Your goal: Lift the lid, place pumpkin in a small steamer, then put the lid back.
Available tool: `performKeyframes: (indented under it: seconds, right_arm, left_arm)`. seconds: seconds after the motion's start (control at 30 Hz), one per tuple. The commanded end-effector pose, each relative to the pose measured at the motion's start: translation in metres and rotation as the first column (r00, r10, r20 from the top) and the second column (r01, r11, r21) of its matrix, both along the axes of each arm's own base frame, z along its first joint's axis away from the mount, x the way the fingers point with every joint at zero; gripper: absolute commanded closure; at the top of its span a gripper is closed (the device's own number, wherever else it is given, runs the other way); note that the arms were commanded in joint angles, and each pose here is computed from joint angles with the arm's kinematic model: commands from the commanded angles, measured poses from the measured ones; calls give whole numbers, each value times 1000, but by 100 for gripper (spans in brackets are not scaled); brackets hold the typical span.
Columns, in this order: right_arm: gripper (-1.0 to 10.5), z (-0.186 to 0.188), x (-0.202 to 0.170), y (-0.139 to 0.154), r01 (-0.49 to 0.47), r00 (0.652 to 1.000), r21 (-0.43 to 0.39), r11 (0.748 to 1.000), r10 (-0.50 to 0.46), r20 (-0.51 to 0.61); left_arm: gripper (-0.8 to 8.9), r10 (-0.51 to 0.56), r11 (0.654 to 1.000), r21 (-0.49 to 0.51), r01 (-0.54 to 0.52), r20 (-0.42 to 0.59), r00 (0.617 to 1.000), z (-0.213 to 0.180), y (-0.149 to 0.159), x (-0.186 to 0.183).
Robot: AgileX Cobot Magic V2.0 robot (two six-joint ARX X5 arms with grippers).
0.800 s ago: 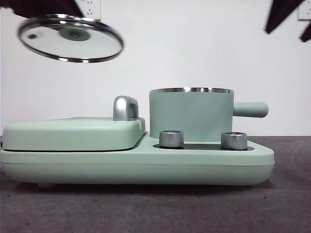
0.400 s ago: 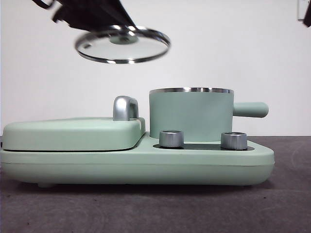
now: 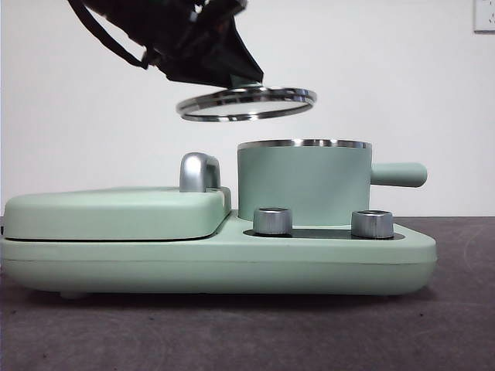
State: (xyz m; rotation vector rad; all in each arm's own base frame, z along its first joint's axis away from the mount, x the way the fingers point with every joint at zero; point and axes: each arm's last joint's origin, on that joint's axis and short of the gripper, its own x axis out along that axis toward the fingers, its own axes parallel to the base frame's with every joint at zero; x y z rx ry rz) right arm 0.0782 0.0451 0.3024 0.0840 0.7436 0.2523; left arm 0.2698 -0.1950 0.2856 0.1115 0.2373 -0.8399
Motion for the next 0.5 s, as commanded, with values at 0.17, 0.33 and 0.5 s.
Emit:
performKeyframes:
  seconds: [0.17,0.33,0.5]
  right_arm:
    - [617,0,-1,0,9,1000,-12,1000,-9,-18]
    - [617,0,-1,-2,43,999,-39,998,-43,2]
    - [617,0,-1,-2,48,999,-42,998,-48,4]
  left_arm:
    - [804,-34,999,5,33,90,995,5,-21,17]
    - [804,-55,998,-4,56,99,994,10,-40,35]
    - [804,-98,995,0,99,98,990,7,-59,44]
